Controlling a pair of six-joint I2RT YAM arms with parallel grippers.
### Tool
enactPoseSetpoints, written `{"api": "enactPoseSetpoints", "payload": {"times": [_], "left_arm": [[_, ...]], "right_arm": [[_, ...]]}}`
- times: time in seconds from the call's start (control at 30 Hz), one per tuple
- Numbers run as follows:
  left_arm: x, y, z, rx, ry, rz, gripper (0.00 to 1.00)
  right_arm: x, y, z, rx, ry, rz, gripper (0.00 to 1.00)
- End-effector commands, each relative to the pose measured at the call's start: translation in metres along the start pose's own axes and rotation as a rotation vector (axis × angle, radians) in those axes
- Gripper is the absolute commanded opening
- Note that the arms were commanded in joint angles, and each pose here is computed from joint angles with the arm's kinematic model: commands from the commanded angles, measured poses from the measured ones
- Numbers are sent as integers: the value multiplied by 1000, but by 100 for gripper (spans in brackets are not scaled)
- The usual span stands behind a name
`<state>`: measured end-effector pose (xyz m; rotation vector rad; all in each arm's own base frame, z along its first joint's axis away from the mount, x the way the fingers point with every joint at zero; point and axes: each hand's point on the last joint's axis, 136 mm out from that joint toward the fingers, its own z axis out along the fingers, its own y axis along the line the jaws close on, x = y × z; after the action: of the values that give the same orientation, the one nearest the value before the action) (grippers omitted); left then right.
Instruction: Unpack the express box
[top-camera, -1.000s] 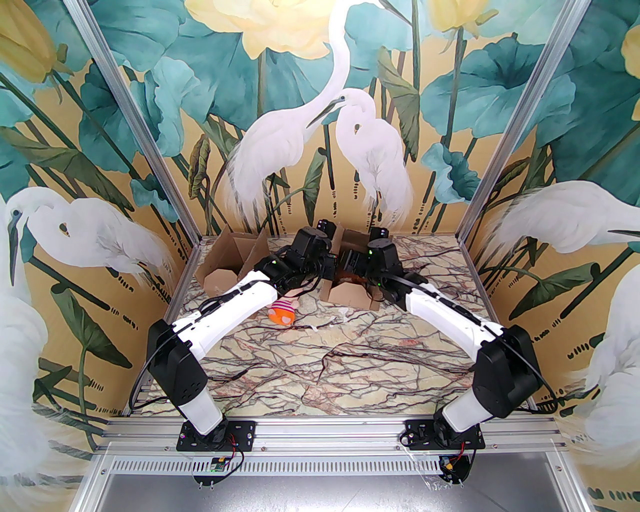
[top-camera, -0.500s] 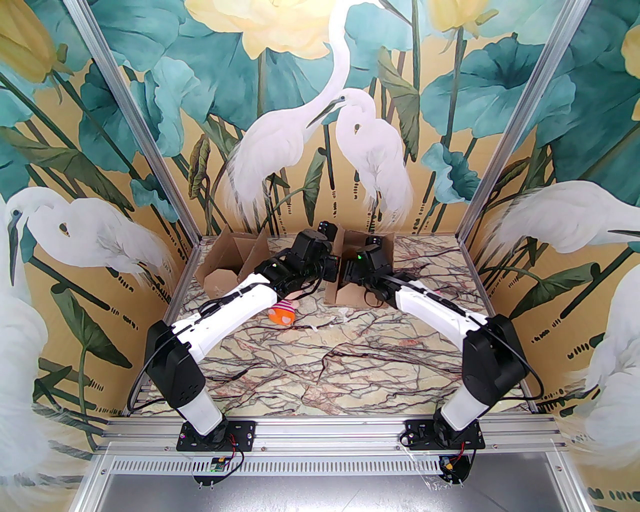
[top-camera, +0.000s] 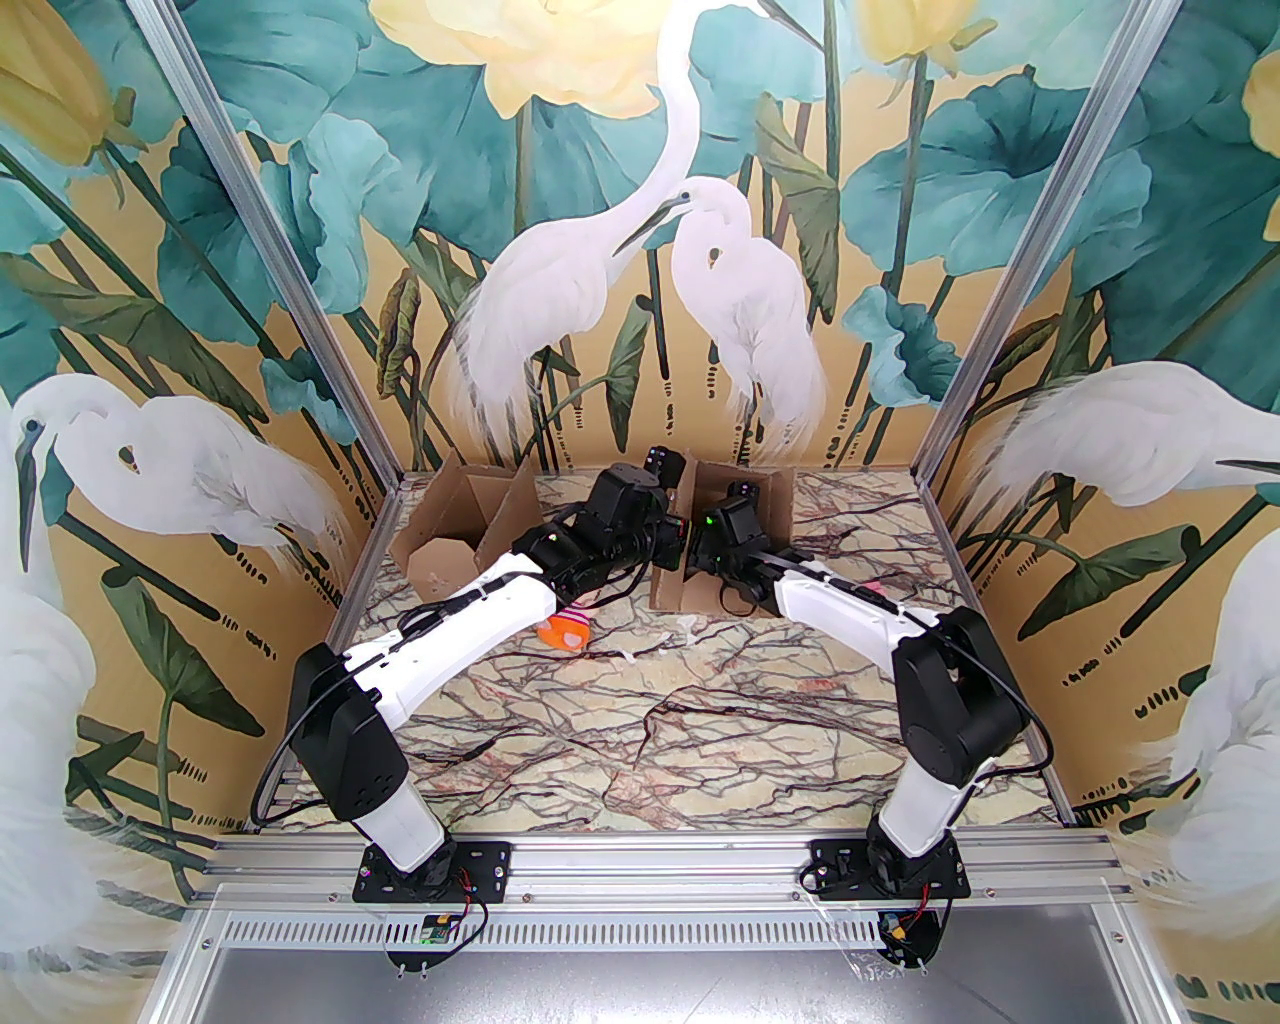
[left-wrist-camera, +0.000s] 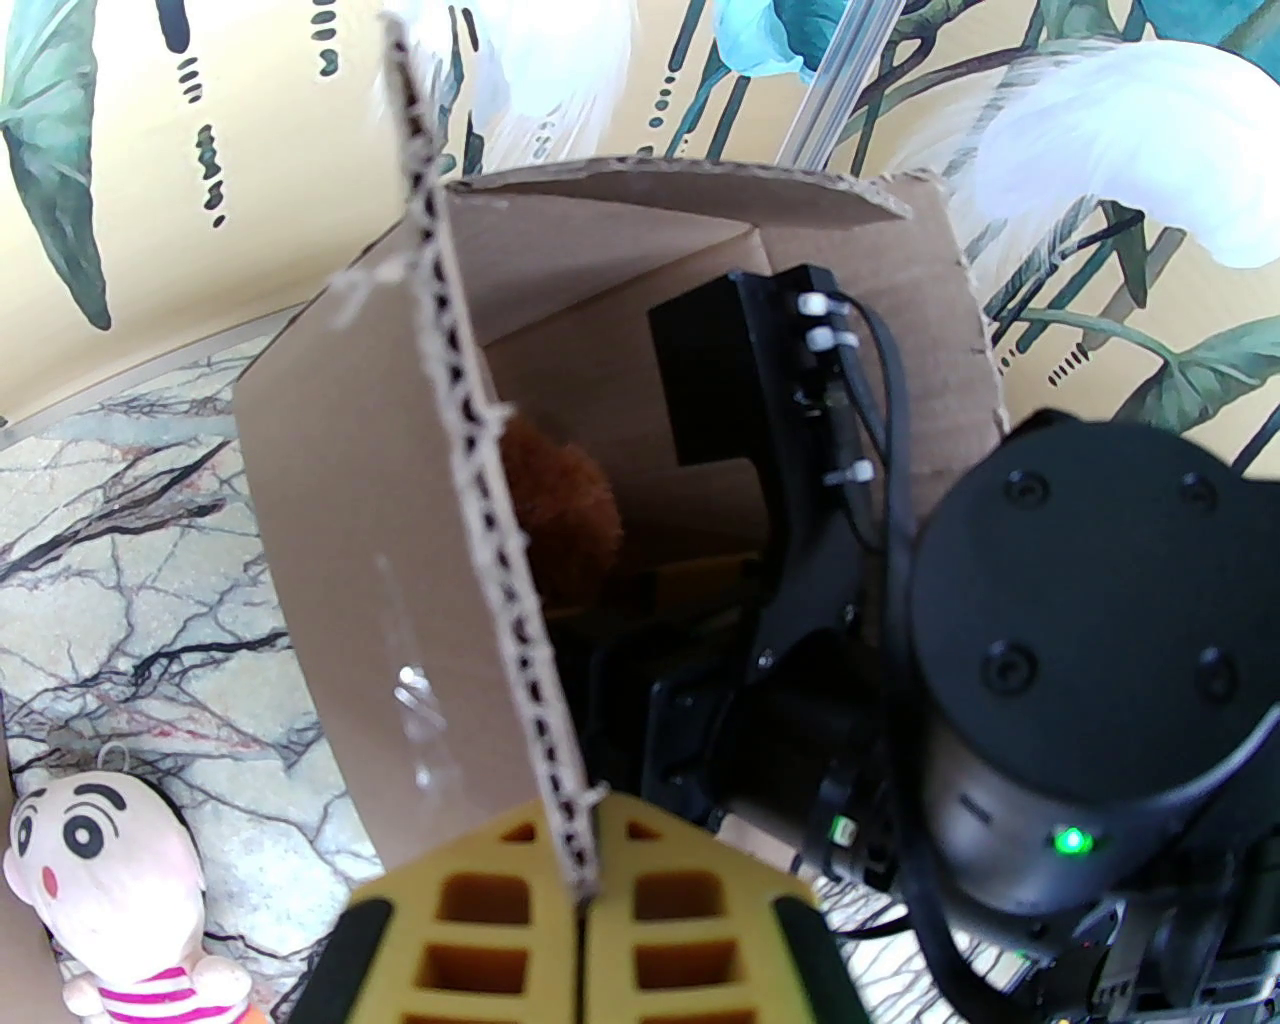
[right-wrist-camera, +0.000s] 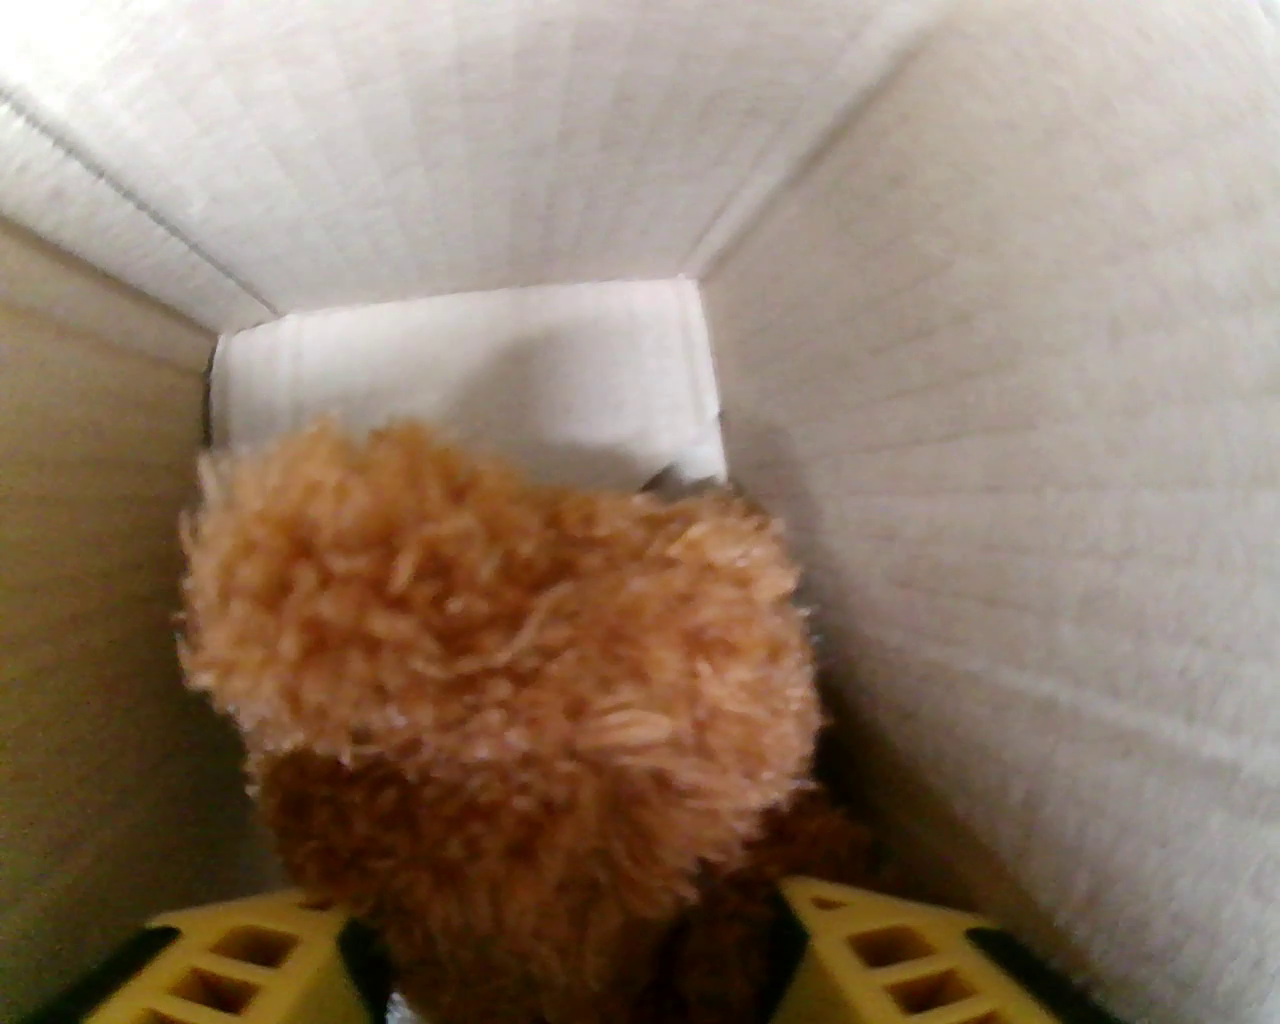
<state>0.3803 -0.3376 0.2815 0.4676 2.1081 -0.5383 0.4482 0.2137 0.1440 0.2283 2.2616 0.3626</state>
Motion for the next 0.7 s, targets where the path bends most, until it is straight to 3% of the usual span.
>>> {"api": "enactPoseSetpoints", "payload": {"times": [0.0,0.13,0.17,0.43,0.67], "left_arm": [[-15,-4,-16,11,-55,30,0],[-15,0,-17,-15,-56,34,0],[-14,3,-17,-24,-54,30,0],[-11,31,-17,-81,-20,-54,0],[-8,38,-16,-96,4,-87,0]], "right_arm": [[5,13,3,-83,6,-13,34],[0,22,-7,-125,-6,-36,3],[-3,25,-12,-143,-10,-42,0],[-40,69,-107,-265,-199,-212,0],[-57,62,-171,-345,-337,-167,0]]}}
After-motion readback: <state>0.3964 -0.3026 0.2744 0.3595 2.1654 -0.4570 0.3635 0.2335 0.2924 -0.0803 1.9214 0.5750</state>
